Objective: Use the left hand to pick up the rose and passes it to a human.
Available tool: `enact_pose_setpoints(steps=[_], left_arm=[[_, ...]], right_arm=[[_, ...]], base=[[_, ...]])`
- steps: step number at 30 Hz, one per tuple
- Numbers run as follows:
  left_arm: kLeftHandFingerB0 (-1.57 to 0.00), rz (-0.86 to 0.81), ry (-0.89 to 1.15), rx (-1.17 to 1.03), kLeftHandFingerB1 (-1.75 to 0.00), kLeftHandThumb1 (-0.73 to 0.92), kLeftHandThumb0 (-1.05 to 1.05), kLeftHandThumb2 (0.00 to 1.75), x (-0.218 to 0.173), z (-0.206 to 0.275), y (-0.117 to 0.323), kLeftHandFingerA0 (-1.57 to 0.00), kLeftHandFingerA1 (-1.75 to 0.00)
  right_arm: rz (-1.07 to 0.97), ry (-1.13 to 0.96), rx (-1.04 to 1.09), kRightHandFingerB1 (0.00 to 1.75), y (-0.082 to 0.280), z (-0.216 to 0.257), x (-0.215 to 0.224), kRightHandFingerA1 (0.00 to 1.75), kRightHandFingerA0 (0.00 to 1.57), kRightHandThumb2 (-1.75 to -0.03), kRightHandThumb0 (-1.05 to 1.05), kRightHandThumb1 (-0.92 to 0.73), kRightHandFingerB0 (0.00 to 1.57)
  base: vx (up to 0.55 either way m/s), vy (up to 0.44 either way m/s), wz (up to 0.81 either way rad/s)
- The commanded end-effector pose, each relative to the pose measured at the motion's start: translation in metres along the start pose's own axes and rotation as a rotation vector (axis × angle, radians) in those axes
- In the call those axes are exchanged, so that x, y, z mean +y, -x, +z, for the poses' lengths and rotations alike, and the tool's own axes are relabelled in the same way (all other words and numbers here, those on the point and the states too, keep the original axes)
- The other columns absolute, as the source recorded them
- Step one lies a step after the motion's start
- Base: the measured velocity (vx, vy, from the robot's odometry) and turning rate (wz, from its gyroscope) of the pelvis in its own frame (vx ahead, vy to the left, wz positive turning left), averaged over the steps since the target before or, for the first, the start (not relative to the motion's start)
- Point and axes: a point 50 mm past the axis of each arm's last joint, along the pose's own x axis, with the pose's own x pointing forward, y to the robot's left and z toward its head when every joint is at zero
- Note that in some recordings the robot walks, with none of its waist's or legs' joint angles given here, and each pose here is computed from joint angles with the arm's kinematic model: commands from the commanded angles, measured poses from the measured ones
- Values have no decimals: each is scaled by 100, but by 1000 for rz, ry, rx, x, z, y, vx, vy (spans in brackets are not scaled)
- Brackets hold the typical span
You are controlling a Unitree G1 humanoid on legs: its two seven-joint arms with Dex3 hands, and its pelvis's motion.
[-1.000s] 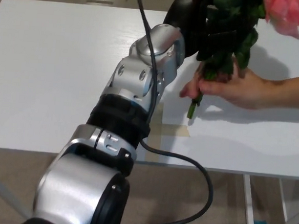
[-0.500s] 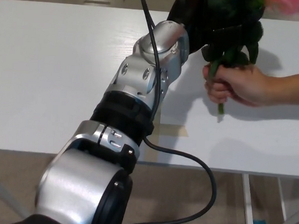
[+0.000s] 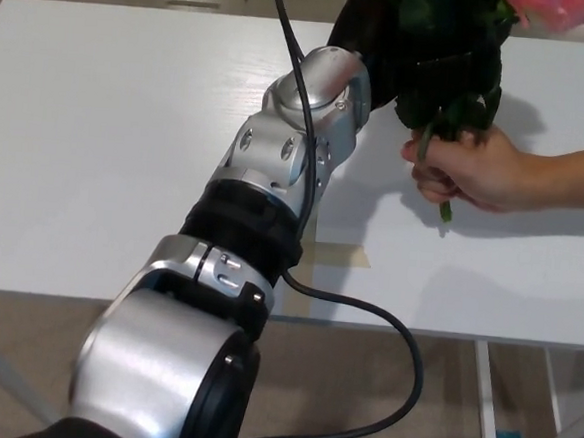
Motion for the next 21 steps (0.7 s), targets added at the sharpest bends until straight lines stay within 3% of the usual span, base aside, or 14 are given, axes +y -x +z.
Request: enact_pose_setpoints(steps=[1,2,3,13,14,19,21], left_arm=[[0,-230,-65,85,0,46,-74,73,-40,-5,-4,0,0],[0,-254,-82,97,0,40,-79,69,-38,-5,-4,0,0],[0,-318,-138,134,0,44,-91,59,-33,-5,-3,0,0],[0,-364,-230,204,0,47,-81,56,-18,-4,-2,0,0],[0,-367,-252,210,0,48,-80,56,-15,-4,-1,0,0],[0,-377,-287,221,0,48,-80,56,-11,-3,-1,0,0],[0,-388,-364,267,0,48,-82,56,9,0,5,0,0]], right_arm=[[3,-20,5,49,0,0,1,63,52,-101,-59,-66,29],[2,-21,5,49,0,0,1,63,52,-101,-59,-66,29],[1,-24,6,49,0,0,0,63,52,-101,-59,-66,29],[4,-25,3,49,-1,2,0,63,51,-101,-59,-66,30],[2,-23,3,33,-1,3,0,51,57,-65,-57,-83,36],[0,-20,4,33,-1,3,0,51,57,-65,-57,-83,36],[8,-17,2,33,0,1,0,51,57,-65,-57,-83,36]], base=[[0,0,0],[0,0,0],[0,0,0],[0,0,0],[0,0,0],[0,0,0],[0,0,0]])
